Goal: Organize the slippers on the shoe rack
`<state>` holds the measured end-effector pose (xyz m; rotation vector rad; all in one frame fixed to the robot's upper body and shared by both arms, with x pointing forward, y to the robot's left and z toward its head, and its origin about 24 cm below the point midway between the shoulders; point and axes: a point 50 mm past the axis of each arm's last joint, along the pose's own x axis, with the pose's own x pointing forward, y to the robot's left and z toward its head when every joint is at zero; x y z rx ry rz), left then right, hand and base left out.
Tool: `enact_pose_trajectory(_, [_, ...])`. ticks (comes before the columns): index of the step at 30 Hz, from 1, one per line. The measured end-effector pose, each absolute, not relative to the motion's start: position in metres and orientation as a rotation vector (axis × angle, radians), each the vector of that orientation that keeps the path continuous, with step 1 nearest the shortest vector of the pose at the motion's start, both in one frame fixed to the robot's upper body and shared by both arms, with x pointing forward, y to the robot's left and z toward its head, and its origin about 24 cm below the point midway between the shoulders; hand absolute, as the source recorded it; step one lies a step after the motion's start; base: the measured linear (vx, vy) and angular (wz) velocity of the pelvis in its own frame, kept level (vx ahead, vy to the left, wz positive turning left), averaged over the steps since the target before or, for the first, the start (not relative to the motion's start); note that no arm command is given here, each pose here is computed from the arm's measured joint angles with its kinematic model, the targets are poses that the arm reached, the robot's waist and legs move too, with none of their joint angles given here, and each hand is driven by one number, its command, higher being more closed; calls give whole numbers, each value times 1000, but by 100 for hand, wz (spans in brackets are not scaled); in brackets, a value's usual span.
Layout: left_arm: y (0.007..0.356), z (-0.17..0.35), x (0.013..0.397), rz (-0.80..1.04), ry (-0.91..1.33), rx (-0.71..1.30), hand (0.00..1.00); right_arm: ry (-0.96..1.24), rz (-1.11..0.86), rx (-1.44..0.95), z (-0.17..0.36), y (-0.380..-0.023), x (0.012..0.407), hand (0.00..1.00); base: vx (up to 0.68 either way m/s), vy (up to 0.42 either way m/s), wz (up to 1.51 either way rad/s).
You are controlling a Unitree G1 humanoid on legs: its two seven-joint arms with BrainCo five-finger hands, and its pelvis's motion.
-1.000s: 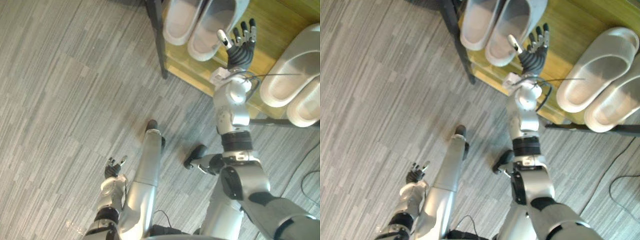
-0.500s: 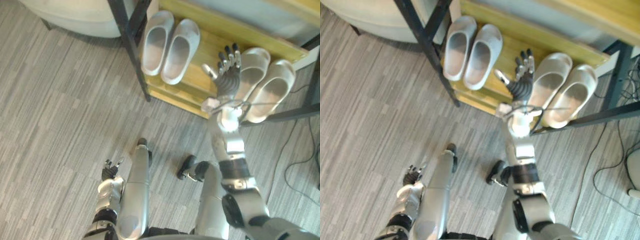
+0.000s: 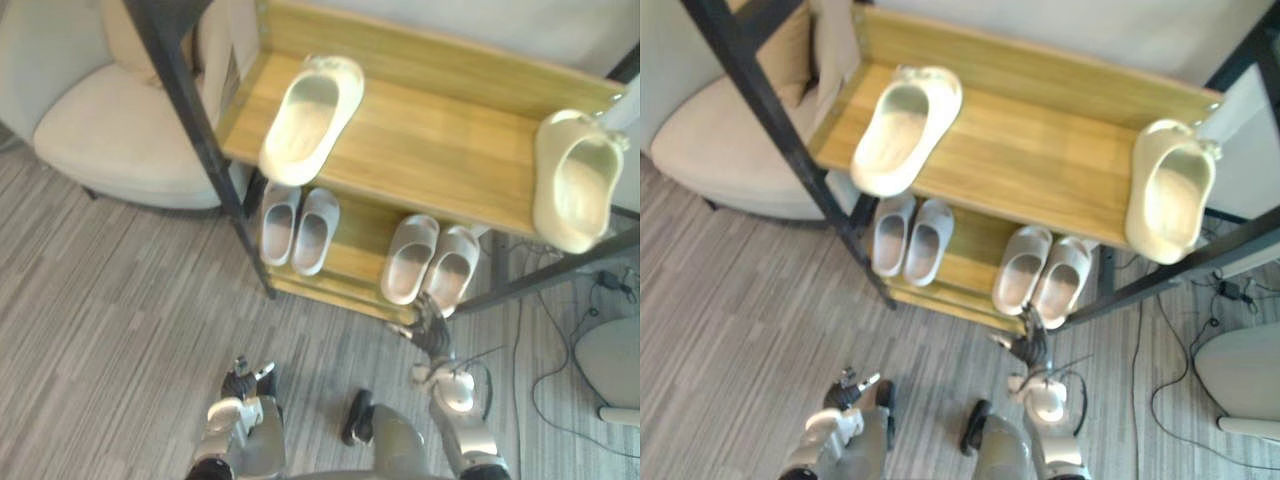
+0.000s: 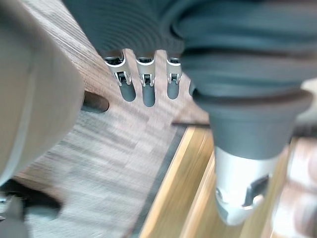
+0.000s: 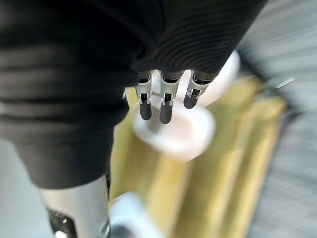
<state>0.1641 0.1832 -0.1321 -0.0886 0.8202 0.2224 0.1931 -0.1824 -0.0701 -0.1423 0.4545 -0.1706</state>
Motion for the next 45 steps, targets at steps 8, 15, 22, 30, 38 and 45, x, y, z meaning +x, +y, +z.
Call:
enact_pose_trajectory(8, [190,-146,129,207,930,-2,0,884,-238,-167,-137,-208,124,0,116,15,-7])
enact_pose_trajectory(15, [190,-149,119,152,960,49,0,1002,-320,-130,-149,-220,102,0,37,14,6])
enact_pose_trajectory(22, [181,-148,125,79,946,141,0,1036,-364,-86,-152,-220,99,0,-7,6,-2])
enact_pose_trajectory(30, [110,-88,185,-283,525,197,0,1043,-366,-75,-153,-219,102,0,0,0,5])
enact_pose_trajectory(38, [53,-10,216,-550,130,140,0,1027,-345,-75,-152,-218,110,0,18,0,3])
enact_pose_trajectory(45, [32,61,244,-596,-160,29,0,1027,-303,-105,-152,-214,112,0,-10,9,-8])
